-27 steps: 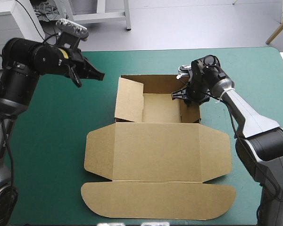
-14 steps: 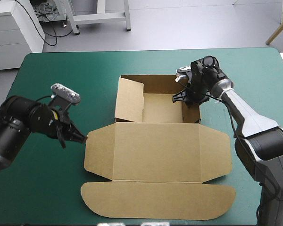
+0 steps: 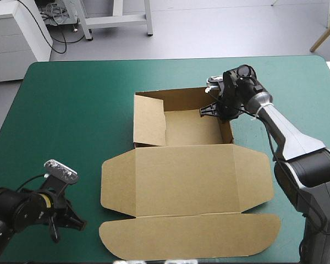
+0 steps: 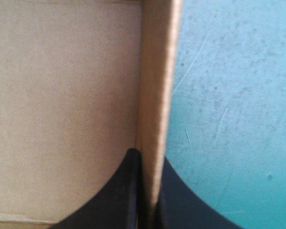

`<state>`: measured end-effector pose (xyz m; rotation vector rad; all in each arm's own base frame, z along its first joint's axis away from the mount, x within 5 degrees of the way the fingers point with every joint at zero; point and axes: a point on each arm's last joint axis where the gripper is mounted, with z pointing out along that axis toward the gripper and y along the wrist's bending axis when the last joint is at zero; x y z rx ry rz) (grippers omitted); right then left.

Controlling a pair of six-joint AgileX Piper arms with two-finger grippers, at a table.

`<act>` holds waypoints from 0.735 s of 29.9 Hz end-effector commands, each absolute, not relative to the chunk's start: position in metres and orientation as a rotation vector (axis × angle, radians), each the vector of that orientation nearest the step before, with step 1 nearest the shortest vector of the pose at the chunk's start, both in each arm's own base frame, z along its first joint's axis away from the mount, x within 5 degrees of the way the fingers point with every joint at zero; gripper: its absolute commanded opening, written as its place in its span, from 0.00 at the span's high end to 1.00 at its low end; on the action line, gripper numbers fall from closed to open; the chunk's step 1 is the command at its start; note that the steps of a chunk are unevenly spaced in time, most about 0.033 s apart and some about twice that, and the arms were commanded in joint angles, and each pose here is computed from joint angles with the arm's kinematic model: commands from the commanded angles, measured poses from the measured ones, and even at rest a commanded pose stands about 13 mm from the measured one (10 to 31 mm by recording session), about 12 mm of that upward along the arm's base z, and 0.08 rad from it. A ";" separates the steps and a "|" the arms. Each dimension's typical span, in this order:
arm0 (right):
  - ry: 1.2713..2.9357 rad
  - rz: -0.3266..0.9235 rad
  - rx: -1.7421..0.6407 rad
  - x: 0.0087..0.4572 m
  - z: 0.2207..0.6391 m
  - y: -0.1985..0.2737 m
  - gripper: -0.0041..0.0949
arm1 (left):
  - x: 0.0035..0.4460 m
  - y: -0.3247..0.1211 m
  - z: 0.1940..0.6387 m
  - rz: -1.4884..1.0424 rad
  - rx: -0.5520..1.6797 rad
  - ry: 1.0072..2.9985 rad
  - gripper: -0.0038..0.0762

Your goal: Fold the box

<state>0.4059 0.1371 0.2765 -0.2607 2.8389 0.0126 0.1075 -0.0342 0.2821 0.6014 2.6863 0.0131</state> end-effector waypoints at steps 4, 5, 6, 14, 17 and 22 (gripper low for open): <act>2.717 0.025 -0.171 0.405 0.325 0.109 0.98 | 0.079 -0.024 0.278 -0.027 0.529 2.571 0.96; 2.701 0.025 -0.140 0.405 0.332 0.100 0.98 | 0.074 -0.023 0.277 -0.032 0.526 2.564 0.96; 2.693 0.018 -0.111 0.406 0.336 0.089 0.98 | 0.070 -0.021 0.276 -0.032 0.525 2.565 0.96; 2.612 -0.152 0.140 0.394 0.371 -0.039 0.98 | 0.048 -0.012 0.281 -0.041 0.502 2.487 0.96; 2.602 -0.223 0.291 0.381 0.373 -0.100 0.98 | 0.043 -0.010 0.282 -0.042 0.497 2.468 0.96; 2.583 -0.294 0.548 0.353 0.370 -0.178 0.98 | 0.041 -0.009 0.281 -0.039 0.499 2.482 0.96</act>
